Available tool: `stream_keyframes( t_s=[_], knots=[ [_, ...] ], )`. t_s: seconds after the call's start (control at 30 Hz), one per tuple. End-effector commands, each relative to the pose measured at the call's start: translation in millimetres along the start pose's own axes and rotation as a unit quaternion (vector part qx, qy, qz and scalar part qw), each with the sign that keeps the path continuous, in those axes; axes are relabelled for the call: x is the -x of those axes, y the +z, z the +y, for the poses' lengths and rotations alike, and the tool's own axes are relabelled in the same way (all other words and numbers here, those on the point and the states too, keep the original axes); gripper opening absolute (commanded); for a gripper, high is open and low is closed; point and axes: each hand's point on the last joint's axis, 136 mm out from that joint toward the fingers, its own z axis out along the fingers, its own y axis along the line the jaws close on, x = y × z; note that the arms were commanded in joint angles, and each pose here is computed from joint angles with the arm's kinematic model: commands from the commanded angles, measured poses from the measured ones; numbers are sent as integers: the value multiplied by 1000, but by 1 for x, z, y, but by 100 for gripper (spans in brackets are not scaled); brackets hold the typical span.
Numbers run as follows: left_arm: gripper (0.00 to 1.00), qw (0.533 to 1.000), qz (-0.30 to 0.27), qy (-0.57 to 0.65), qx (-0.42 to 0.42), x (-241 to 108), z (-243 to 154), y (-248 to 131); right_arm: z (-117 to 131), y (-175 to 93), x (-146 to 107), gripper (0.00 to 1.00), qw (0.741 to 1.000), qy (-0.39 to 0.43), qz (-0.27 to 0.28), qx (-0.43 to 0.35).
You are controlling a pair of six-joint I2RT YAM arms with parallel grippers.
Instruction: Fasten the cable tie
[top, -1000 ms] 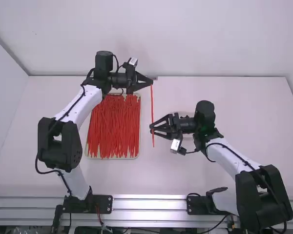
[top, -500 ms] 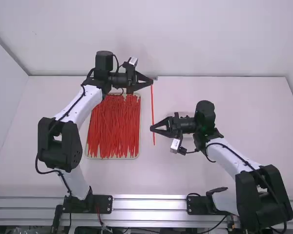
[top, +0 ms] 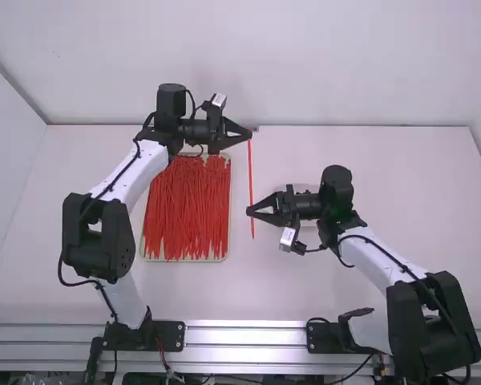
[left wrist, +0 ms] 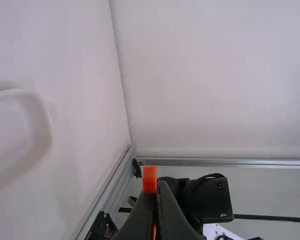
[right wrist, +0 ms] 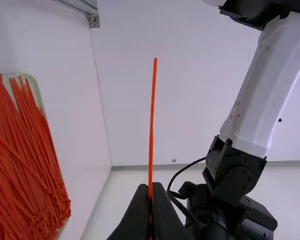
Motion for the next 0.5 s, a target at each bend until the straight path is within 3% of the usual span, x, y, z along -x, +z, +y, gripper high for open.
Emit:
stream_keyframes(
  t_s=[0.0, 0.47],
  knots=[
    [2, 1000, 0, 29, -5, 2, -10, 0, 2, 0, 4, 0, 1000, 10, -11, 0],
    [2, 999, 0, 41, -5, 2, -10, 0, 3, 0, 5, 0, 999, 45, -12, 1]
  ],
)
